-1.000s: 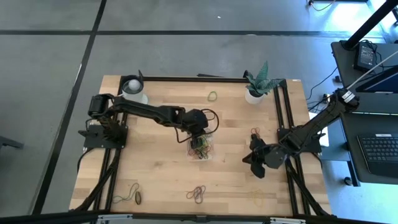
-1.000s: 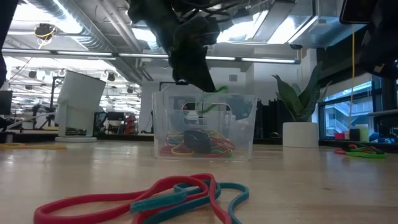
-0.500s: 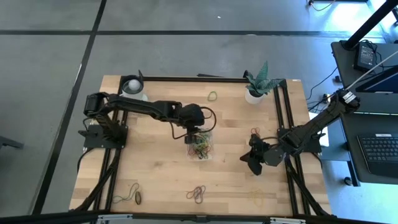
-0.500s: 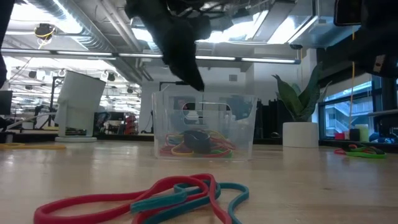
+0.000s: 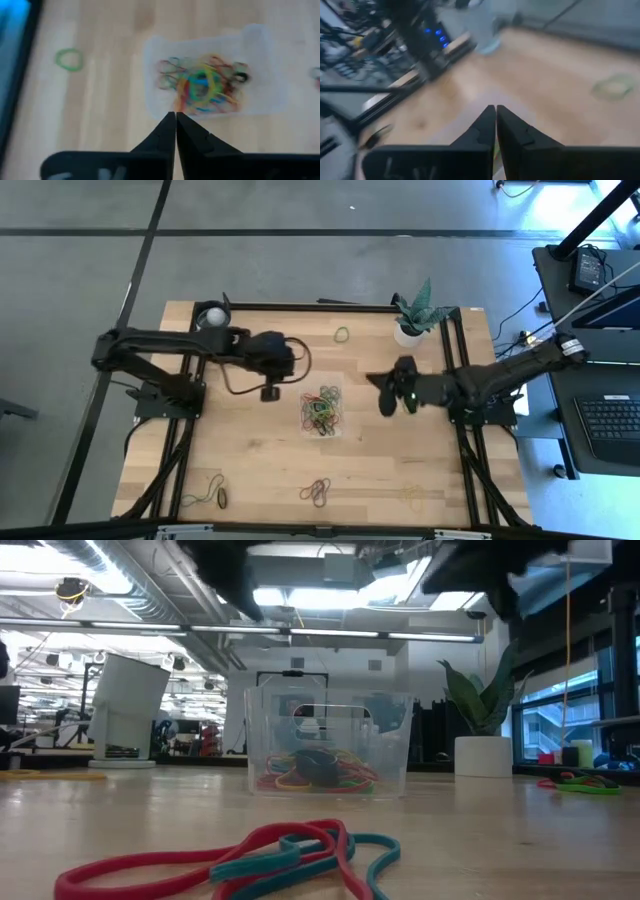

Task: Pick and place rubber bands into bin
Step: Put the green rubber band into the transparent bin

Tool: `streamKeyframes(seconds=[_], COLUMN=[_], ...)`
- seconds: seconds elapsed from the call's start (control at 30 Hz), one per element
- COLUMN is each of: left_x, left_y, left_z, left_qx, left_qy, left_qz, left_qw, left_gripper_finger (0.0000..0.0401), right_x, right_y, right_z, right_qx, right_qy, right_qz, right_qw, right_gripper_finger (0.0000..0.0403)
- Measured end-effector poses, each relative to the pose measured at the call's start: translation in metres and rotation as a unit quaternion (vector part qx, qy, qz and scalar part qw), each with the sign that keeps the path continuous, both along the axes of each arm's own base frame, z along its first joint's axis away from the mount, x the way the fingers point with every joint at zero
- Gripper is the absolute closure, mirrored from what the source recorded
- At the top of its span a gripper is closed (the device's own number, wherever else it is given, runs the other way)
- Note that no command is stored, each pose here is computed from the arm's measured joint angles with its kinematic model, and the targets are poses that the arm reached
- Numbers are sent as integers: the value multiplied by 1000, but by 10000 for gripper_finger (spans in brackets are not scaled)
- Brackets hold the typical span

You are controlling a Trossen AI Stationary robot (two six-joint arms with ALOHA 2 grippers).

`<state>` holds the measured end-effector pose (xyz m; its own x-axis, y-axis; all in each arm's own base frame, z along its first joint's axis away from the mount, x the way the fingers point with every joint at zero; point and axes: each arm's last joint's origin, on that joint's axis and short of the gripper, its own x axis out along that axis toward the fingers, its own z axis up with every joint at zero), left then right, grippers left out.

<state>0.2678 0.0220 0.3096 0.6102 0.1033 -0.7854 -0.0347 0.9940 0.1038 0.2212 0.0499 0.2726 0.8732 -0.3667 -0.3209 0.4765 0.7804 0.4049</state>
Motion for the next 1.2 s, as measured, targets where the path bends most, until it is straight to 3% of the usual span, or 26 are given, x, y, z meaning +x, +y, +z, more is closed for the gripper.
streamKeyframes(seconds=[0.1, 0.17, 0.33, 0.47, 0.67, 1.0, 1.2], left_x=[-20, -34, -62, -73, -80, -79, -79], left_y=[-1, -1, -2, -4, -7, -15, -18], left_z=[-7, -15, -36, -45, -56, -56, -56], left_qx=[-27, -36, -62, -83, -89, -112, -153], left_qy=[-4, 0, -28, -64, -53, -53, -57], left_qz=[5, 20, 68, 90, 89, 92, 134], left_qw=[1000, 999, 995, 990, 991, 988, 977], left_gripper_finger=[397, 399, 399, 398, 398, 398, 398], right_x=[4, 2, -23, -42, -54, -67, -68], right_y=[-20, -34, -70, -84, -87, -83, -83], right_z=[26, 40, 56, 53, 25, -53, -87], right_qx=[-35, -27, 78, 154, 210, 269, 274], right_qy=[20, 54, 173, 263, 349, 411, 390], right_qz=[-30, -61, -151, -166, -172, -223, -215], right_qw=[999, 996, 970, 938, 897, 842, 852], right_gripper_finger=[397, 399, 394, 394, 375, 285, 248])
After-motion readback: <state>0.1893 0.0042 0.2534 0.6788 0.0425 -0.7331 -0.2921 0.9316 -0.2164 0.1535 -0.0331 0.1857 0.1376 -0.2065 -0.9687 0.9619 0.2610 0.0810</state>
